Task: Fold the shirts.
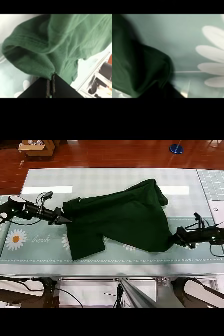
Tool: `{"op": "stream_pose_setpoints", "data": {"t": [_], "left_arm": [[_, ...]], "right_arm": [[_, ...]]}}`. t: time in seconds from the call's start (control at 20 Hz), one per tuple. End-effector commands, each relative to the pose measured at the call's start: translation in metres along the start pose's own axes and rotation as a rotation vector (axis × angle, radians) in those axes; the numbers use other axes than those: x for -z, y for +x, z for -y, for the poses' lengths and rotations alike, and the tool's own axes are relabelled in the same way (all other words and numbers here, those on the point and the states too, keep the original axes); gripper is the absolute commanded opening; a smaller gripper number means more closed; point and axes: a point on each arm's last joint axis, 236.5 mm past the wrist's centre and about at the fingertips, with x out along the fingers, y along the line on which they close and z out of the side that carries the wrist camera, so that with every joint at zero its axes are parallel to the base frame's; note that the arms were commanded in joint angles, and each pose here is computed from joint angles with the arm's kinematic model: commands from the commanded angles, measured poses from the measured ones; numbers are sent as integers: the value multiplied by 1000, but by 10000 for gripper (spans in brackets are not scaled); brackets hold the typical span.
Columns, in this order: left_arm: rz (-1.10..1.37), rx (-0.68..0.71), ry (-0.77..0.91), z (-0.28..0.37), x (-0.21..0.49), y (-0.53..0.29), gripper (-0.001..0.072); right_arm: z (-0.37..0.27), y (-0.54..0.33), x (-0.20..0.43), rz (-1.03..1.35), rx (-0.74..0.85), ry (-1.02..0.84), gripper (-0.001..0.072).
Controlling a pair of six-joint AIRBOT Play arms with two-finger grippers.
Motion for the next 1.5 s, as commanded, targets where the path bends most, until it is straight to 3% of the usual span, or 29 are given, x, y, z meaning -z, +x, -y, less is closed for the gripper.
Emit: {"op": "stream_pose_setpoints", "data": {"t": [0.0, 0.2, 0.4, 0.75, 1.0, 1.25, 1.45], "left_arm": [[5, 6, 32, 9, -7, -9, 33], [124, -26, 194, 55, -39, -57, 31], [454, 7, 486, 187, -61, -157, 32], [1062, -206, 1032, 404, 54, -314, 32], [1358, -421, 1008, 443, 142, -364, 32], [1481, -567, 971, 457, 229, -368, 32], [1511, -637, 1013, 469, 272, -362, 32]], "right_arm": [[-10, 8, 5, -22, 12, -43, 34], [-62, -54, -25, 111, -42, -212, 29], [-172, -198, -58, 538, -124, -466, 29], [-305, -415, 28, 1052, -152, -727, 29], [-319, -508, 88, 1355, -8, -759, 29], [-292, -514, 140, 1386, 174, -756, 28], [-290, -520, 181, 1464, 188, -774, 28]]}}
